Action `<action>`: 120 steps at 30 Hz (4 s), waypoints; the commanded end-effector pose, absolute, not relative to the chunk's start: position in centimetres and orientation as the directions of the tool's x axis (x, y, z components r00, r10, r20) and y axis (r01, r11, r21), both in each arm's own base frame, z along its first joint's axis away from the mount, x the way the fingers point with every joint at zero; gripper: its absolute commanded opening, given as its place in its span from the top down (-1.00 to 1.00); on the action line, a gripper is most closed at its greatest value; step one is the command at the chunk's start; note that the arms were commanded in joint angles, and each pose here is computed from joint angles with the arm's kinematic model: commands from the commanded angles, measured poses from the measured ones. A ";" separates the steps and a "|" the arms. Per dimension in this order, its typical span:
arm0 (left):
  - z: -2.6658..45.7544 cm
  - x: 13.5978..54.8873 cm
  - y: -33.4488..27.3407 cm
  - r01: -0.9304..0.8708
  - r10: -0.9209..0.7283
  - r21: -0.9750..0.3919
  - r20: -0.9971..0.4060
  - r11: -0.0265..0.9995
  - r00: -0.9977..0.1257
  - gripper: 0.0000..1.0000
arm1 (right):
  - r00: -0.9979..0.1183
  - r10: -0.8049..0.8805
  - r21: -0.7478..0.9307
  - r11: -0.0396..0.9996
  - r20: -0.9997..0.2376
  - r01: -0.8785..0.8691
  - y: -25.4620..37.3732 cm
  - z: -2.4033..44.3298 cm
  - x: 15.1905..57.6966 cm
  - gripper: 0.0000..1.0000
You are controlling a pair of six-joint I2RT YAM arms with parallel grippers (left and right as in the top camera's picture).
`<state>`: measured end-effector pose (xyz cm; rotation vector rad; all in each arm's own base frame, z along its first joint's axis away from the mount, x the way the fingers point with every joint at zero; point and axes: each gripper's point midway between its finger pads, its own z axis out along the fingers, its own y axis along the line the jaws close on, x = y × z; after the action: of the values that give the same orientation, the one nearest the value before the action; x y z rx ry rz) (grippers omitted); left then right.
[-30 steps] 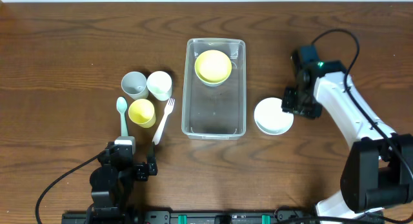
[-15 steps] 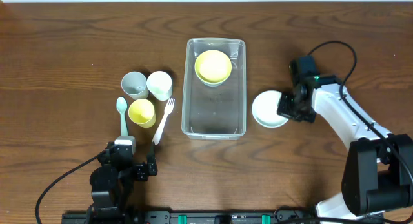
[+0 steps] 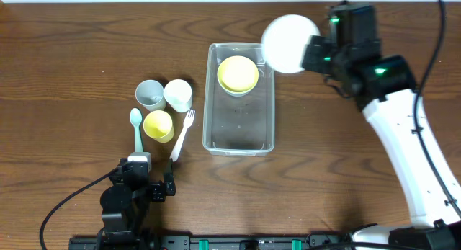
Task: Pack container
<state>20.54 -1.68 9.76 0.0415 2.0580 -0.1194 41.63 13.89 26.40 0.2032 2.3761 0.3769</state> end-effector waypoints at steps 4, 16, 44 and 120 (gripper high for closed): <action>9.4 20.6 -1.6 0.081 -0.010 -0.055 -0.881 0.995 -0.472 -0.96 | -0.824 0.248 0.350 0.934 -0.509 0.064 19.7 17.0 45.0 0.97; 9.4 20.6 -1.6 0.081 -0.010 -0.055 -0.881 0.995 -0.473 -0.96 | -0.908 0.245 0.516 0.856 -0.339 0.038 25.2 9.4 48.7 0.97; 9.3 20.5 -1.6 0.081 -0.010 -0.055 -0.880 0.995 -0.475 -0.96 | -0.920 0.096 0.364 0.930 -0.381 -0.054 23.6 11.1 47.6 0.29; 12.0 29.4 2.0 -0.260 -0.271 -0.089 -0.153 0.962 -0.950 -0.96 | -0.616 0.743 0.216 0.667 -0.260 0.713 -13.4 23.4 36.5 -0.98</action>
<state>29.08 1.55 12.41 -0.3884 2.9503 -0.1076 36.57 -13.18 23.61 1.1503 2.5519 0.1338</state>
